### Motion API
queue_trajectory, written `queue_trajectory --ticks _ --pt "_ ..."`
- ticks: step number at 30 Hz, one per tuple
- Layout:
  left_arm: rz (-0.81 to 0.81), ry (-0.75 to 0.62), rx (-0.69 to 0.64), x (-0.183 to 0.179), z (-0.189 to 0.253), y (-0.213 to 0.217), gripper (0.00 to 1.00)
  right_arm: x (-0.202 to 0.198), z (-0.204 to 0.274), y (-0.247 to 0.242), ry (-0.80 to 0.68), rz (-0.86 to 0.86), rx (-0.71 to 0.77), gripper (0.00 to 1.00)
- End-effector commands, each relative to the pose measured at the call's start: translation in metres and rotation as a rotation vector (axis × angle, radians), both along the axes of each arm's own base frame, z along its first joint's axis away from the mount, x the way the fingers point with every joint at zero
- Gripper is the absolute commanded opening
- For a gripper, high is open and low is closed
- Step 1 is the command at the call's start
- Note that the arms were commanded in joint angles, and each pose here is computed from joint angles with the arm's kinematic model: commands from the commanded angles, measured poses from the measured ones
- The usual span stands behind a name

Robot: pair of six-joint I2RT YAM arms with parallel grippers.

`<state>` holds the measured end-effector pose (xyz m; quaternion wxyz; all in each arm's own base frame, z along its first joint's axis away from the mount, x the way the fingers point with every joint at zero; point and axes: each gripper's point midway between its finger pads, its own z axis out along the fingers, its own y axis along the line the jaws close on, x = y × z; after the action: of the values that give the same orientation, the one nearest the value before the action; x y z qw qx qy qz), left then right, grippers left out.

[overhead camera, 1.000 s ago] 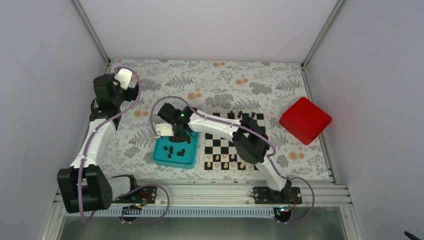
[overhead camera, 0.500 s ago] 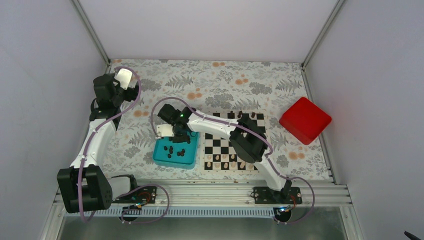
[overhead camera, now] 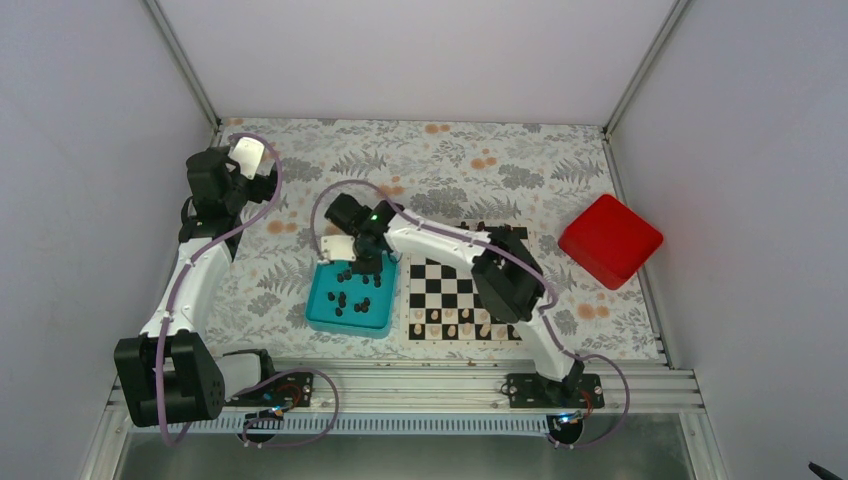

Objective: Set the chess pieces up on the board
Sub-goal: Pick up the chess piece from the storage box, then place the chess piece on the chessboard.

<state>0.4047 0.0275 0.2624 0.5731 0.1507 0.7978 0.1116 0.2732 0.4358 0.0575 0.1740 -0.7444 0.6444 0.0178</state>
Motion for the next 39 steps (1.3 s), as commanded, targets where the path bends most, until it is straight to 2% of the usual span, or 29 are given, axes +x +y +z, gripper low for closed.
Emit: queue_trajectory --ticks 1,7,12,24,31,39 --pt "-0.006 -0.045 0.015 -0.002 0.013 0.001 1.0 0.02 0.089 -0.007 -0.049 -0.066 0.162 0.04" --pt "-0.004 -0.047 0.014 -0.002 0.014 0.001 1.0 0.059 0.15 -0.059 -0.105 -0.193 0.247 0.04" --pt "-0.005 -0.049 0.012 -0.002 0.016 0.001 1.0 0.104 0.155 -0.117 -0.123 -0.325 0.256 0.04" --pt "-0.008 -0.048 0.008 -0.003 0.018 -0.001 1.0 0.133 0.085 -0.174 -0.019 -0.441 0.172 0.04" --pt "-0.013 -0.044 0.004 -0.002 0.017 -0.001 1.0 0.125 0.048 -0.202 0.03 -0.468 0.098 0.04" --pt "-0.017 -0.04 0.003 -0.002 0.017 -0.002 1.0 0.122 0.024 -0.207 0.087 -0.475 0.082 0.04"
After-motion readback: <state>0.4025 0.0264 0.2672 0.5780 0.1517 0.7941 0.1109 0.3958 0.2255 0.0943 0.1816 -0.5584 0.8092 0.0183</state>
